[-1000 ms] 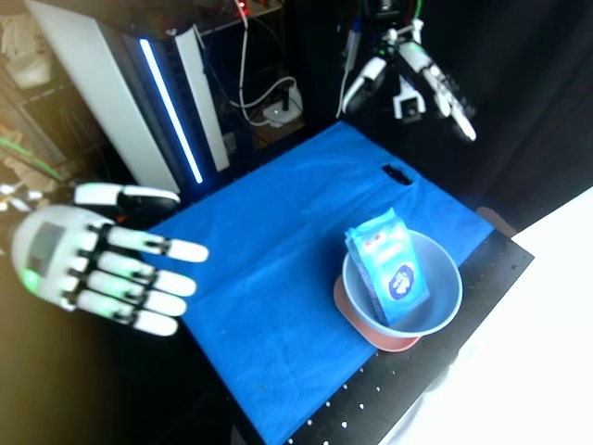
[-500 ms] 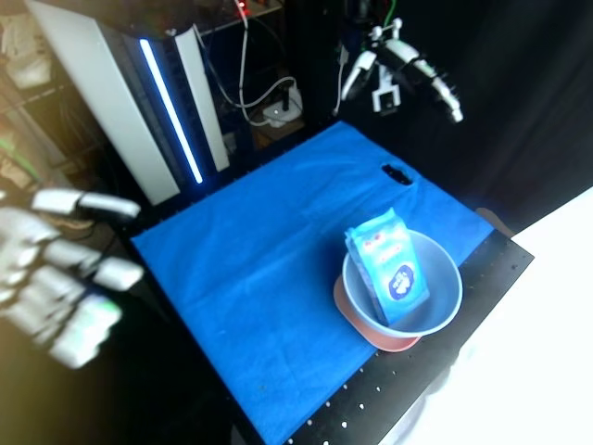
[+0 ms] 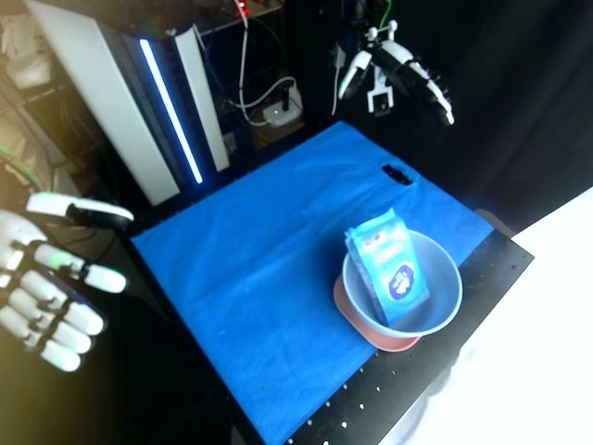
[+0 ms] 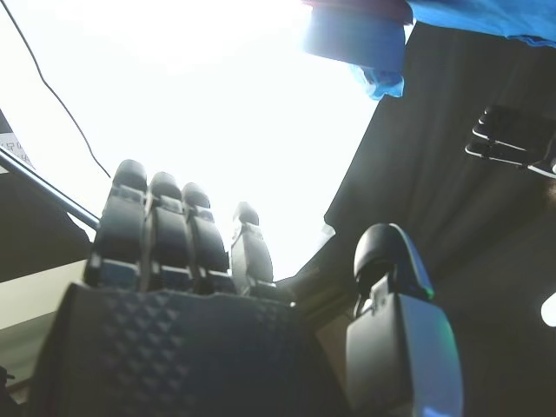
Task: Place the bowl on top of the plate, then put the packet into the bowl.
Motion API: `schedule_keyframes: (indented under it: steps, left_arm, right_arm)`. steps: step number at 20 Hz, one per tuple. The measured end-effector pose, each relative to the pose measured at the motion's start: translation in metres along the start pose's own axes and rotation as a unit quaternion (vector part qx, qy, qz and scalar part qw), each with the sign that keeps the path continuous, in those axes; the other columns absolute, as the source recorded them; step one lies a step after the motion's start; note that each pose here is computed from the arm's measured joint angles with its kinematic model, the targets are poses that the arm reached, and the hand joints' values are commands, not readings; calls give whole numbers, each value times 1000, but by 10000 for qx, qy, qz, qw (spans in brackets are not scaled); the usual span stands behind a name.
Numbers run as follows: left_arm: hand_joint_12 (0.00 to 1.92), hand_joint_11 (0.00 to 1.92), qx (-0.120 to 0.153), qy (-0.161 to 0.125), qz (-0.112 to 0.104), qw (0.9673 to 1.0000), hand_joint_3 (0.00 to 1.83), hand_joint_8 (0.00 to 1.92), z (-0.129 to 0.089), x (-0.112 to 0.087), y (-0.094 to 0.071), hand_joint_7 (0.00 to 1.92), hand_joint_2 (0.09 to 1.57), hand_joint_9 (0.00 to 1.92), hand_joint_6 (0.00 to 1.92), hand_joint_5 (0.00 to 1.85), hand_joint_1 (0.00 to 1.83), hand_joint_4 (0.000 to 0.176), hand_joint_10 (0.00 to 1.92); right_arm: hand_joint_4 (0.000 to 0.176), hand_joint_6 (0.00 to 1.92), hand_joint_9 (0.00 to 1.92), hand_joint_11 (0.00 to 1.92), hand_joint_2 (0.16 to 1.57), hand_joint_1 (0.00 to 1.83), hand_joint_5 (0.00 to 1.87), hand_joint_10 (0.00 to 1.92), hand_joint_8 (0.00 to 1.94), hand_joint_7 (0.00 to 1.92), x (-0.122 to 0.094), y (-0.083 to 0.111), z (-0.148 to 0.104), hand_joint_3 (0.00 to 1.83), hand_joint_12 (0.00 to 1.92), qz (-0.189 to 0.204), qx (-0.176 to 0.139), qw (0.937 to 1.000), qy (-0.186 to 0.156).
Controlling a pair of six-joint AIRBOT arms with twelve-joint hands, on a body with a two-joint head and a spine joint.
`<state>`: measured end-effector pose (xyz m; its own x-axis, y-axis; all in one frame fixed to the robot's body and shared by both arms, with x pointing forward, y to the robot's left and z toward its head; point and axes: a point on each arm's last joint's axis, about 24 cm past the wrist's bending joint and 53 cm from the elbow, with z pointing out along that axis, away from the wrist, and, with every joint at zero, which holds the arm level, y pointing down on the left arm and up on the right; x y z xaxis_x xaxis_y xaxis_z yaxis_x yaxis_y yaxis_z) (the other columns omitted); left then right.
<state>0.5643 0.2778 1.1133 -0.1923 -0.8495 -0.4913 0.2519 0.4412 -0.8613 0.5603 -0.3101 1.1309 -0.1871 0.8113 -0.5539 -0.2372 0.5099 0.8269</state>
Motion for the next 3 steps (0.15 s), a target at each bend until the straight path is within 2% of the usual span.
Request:
schedule_keyframes:
  steps: [3]
  left_arm:
    - [0,0,-35,25,-7,10000,4,0,-1,2,2,0,777,0,0,0,580,176,0]
  right_arm:
    - [176,0,0,0,1098,244,0,0,3,13,2,-1,-1,0,0,22,-1,10000,9]
